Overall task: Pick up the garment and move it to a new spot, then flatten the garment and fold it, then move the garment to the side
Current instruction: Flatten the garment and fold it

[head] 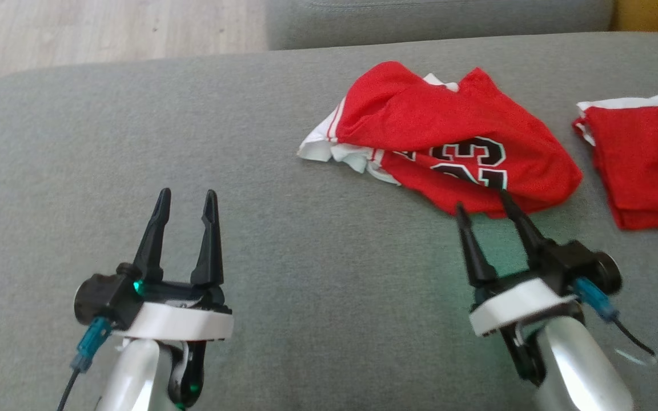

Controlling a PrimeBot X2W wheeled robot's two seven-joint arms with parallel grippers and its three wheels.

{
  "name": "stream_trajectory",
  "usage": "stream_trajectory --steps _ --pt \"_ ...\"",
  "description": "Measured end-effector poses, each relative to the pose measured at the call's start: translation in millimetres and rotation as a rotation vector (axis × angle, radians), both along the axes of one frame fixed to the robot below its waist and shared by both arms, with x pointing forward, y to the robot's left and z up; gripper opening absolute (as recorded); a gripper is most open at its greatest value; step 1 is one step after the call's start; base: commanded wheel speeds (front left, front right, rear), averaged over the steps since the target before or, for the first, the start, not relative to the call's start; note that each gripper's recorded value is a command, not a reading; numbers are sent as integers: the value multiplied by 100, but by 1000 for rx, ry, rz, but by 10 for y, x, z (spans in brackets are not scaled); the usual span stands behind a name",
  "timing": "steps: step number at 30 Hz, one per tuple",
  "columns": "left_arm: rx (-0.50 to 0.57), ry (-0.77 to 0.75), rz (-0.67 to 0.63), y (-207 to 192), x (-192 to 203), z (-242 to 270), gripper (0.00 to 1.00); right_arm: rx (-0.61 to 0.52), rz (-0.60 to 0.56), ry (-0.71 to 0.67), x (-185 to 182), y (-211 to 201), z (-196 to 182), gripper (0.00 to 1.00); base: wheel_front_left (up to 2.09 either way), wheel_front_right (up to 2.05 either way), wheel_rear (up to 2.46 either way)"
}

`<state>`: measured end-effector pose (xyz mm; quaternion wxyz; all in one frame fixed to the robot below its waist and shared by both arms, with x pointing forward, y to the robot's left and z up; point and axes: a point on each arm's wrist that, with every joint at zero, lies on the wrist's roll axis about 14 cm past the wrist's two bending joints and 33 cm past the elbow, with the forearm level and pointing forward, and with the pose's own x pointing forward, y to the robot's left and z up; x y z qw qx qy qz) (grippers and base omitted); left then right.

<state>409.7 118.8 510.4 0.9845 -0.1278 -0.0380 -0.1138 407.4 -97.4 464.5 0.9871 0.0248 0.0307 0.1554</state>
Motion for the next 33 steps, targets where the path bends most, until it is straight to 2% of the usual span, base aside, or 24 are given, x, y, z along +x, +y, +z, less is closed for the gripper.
stream_trajectory --steps 5,12,16,22,25,26,27,28,33 --pt "2 15 18 68 -24 -47 100 -49 111 3 129 340 -9 100 0 0 0" --pt "2 38 66 244 -1 -117 100 -196 264 146 339 653 -373 100 0 0 0" --pt "11 53 78 296 21 -167 100 -250 312 210 517 749 -543 100 0 0 0" --pt "7 99 118 432 -38 -301 100 -379 323 255 857 708 -731 100 0 0 0" --pt "13 96 145 528 -35 -281 100 -441 345 319 868 738 -943 100 0 0 0" --pt "14 97 149 544 -40 -283 100 -444 352 324 873 770 -959 89 0 0 0" --pt "15 98 152 553 -45 -286 100 -446 357 320 891 791 -950 28 0 0 0" --pt "14 98 152 554 -45 -286 100 -451 362 316 907 811 -938 0 0 0 0" --pt "9 85 143 519 -29 -245 100 -354 385 240 845 1010 -767 0 0 0 0"
